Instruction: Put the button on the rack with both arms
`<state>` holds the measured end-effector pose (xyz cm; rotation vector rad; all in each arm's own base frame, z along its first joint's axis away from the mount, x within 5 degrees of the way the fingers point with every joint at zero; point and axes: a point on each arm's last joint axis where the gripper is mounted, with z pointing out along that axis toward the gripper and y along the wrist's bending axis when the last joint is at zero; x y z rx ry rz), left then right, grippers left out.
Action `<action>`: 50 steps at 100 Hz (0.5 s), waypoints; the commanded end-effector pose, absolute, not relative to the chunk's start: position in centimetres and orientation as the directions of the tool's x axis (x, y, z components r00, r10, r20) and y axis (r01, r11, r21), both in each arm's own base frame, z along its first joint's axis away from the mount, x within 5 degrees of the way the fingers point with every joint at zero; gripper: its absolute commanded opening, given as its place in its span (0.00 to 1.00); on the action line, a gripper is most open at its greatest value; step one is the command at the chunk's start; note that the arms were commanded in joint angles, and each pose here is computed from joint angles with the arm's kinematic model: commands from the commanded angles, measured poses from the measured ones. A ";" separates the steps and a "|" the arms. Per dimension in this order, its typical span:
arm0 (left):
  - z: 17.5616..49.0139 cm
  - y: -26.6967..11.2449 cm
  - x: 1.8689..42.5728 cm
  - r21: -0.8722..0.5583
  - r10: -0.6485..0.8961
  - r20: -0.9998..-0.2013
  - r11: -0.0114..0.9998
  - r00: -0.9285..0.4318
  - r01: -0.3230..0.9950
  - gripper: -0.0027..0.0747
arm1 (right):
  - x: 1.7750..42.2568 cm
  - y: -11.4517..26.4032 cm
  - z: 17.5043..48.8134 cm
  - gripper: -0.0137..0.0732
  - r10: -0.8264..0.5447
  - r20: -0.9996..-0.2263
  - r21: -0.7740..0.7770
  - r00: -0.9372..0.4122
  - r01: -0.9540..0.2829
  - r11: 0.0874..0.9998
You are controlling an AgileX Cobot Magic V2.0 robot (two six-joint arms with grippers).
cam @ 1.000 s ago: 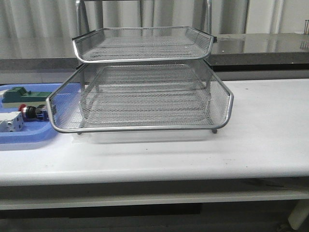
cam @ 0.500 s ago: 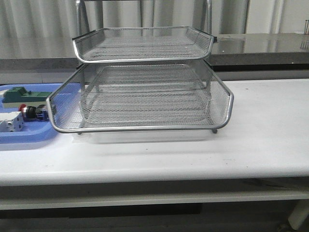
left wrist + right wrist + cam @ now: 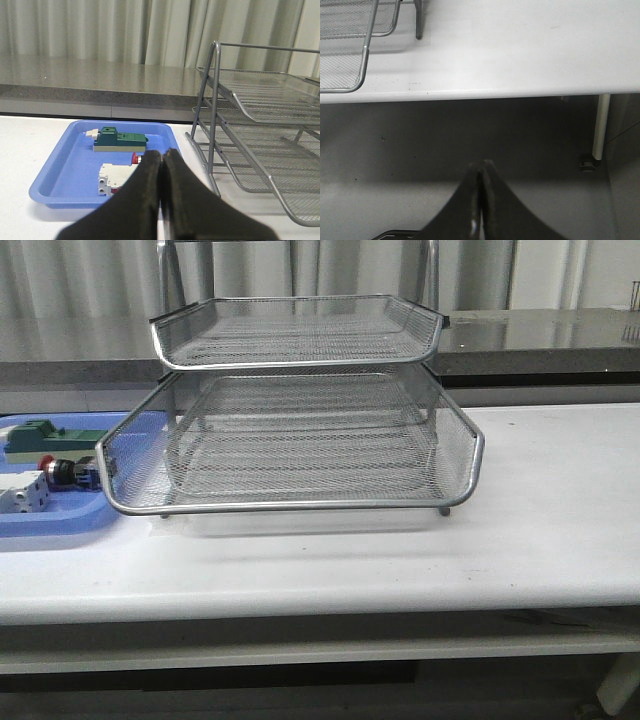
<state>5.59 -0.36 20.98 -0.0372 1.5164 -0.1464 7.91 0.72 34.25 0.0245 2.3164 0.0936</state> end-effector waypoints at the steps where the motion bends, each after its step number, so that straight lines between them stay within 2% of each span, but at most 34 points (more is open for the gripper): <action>1: 20.3 -0.4 5.5 -0.134 -0.143 -0.983 0.987 0.113 0.087 0.01 | 8.2 0.7 35.6 0.08 0.046 -0.786 0.071 -0.616 -0.016 0.997; 27: 20.9 -0.4 5.4 -0.132 -0.143 -0.981 0.987 0.130 0.090 0.01 | 8.2 0.7 35.6 0.08 0.046 -0.786 0.071 -0.616 -0.016 0.997; 41: 22.9 -0.3 5.1 -0.165 -0.177 -0.974 0.982 0.140 0.092 0.01 | 8.2 0.7 35.6 0.08 0.046 -0.786 0.071 -0.616 -0.016 0.997; 50: 24.7 -0.3 5.0 -0.172 -0.179 -0.979 0.982 0.093 0.081 0.01 | 8.2 0.7 35.6 0.08 0.046 -0.786 0.071 -0.616 -0.016 0.997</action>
